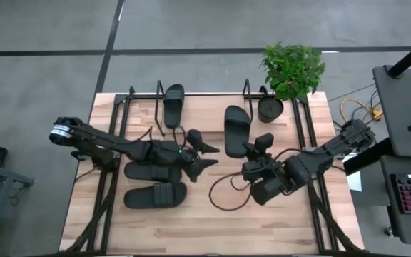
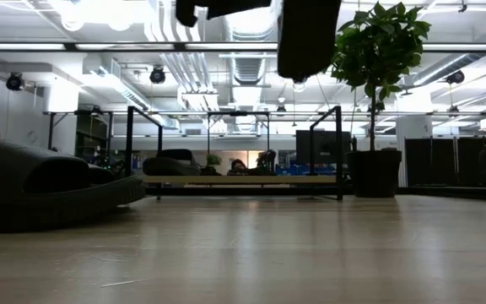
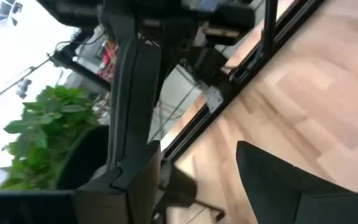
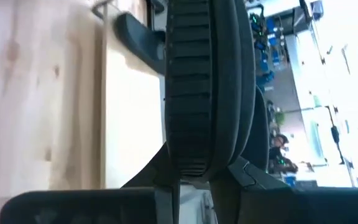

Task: Pick and place slides into the shelf
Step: Put the black slide on the shelf

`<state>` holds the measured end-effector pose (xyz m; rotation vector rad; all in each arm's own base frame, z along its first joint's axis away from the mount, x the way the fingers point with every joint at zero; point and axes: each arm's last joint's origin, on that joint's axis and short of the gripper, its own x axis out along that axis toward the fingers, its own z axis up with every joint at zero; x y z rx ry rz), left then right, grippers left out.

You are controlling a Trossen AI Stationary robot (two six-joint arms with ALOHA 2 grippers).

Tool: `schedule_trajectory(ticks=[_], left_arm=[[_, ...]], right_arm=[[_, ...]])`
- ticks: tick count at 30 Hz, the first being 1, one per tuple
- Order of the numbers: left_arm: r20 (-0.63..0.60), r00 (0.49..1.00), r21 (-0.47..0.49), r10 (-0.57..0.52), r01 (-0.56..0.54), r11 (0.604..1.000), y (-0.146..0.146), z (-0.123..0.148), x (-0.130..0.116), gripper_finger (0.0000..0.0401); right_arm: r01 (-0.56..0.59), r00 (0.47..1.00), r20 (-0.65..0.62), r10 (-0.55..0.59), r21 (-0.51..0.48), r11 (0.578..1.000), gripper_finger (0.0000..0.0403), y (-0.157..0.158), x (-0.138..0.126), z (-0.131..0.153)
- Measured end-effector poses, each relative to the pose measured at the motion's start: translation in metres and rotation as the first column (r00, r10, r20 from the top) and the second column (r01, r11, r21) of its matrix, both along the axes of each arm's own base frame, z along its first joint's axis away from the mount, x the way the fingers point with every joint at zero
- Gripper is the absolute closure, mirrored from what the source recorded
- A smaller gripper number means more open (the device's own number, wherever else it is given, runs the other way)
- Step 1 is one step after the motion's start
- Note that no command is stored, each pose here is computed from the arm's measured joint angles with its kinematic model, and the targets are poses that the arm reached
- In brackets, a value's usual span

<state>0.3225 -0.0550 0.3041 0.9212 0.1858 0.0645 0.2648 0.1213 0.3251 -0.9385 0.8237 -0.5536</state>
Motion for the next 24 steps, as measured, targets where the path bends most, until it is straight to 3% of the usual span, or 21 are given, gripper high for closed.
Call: schedule_trajectory(ticks=[7, 15, 24], left_arm=[[-0.012, 0.992, 0.156, 0.124, -0.121, 0.98, -0.022, -0.006, 0.0, 0.0206], [0.032, 0.985, 0.231, 0.172, -0.175, 0.957, -0.023, -0.011, 0.011, 0.0205], [0.033, 0.983, 0.249, 0.182, -0.184, 0.951, -0.02, -0.011, 0.022, 0.0205]], right_arm=[[0.061, 0.998, -0.029, -0.061, -0.012, 0.998, 0.0357, -0.018, 0.008, -0.022], [0.029, 0.997, -0.064, -0.03, -0.015, 0.999, 0.0357, -0.024, 0.018, -0.037], [-0.035, 0.997, -0.069, 0.033, -0.018, 0.999, 0.0358, -0.023, 0.027, -0.037]])
